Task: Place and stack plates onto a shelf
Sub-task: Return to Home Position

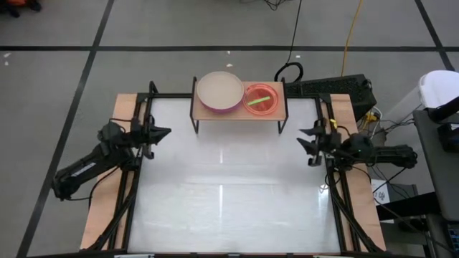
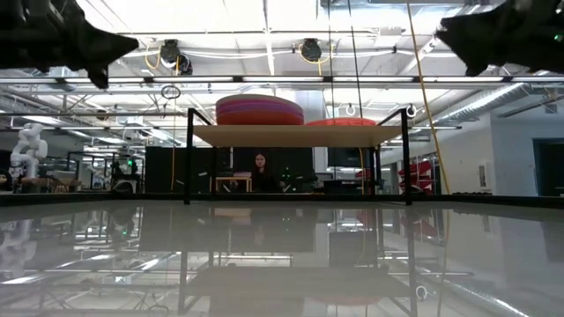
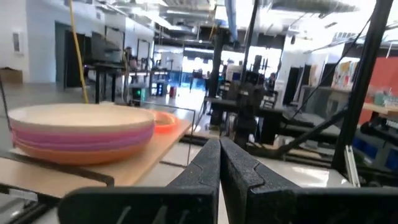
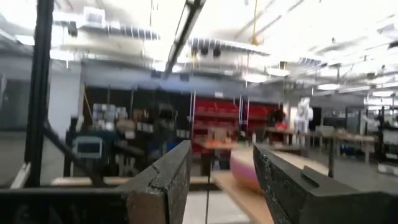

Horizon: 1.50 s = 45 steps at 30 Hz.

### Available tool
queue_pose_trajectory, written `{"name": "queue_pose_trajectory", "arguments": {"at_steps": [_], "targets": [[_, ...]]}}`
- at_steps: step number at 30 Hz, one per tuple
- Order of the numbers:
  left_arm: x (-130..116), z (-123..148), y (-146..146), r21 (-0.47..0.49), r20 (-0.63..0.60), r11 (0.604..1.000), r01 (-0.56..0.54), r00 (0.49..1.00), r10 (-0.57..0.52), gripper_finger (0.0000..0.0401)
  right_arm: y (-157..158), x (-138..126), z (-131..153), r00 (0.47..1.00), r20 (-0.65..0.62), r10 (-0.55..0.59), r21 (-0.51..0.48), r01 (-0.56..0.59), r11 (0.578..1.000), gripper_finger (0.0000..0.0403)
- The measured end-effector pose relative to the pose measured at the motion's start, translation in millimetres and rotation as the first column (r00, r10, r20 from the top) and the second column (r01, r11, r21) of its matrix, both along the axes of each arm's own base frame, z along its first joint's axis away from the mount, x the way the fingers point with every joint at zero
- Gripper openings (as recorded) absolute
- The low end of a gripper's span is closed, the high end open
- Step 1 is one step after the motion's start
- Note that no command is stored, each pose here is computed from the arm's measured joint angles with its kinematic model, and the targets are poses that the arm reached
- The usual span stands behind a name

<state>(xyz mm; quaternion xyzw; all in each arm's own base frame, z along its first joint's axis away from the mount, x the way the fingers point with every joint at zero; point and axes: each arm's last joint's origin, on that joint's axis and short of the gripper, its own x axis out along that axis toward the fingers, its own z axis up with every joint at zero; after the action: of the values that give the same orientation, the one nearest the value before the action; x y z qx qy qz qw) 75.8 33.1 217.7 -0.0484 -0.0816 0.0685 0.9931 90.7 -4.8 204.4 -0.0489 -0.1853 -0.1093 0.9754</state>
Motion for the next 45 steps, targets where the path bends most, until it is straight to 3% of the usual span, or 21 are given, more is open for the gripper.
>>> {"name": "queue_pose_trajectory", "arguments": {"at_steps": [8, 17, 19, 31, 45], "targets": [[10, -37, 6, -0.036, -0.007, 0.999, 0.004, 1.0, -0.004, 0.0005, 0, 0, -1, 1.0, -0.016, -0.006, -0.018, 0.006, 1.0, 0.0142], [10, -37, 6, -0.045, -0.007, 0.999, 0.029, 1.0, -0.03, 0.0005, 1, 2, -6, 0.997, -0.076, 0.015, -0.042, -0.018, 0.999, 0.0018], [10, -37, 6, -0.051, -0.007, 0.998, 0.03, 1.0, -0.031, 0.0005, 1, 3, -8, 0.996, -0.093, 0.012, -0.049, -0.016, 0.999, 0.0006], [11, -38, 6, -0.071, -0.01, 0.997, 0.032, 0.999, -0.033, 0.0005, 1, 4, -13, 0.99, -0.137, 0.023, -0.008, -0.025, 1.0, 0.0008], [11, -38, 6, -0.072, -0.009, 0.997, 0.031, 0.999, -0.032, 0.0005, 1, 7, -26, 0.961, -0.274, 0.022, -0.006, -0.025, 1.0, 0.0008]]}}
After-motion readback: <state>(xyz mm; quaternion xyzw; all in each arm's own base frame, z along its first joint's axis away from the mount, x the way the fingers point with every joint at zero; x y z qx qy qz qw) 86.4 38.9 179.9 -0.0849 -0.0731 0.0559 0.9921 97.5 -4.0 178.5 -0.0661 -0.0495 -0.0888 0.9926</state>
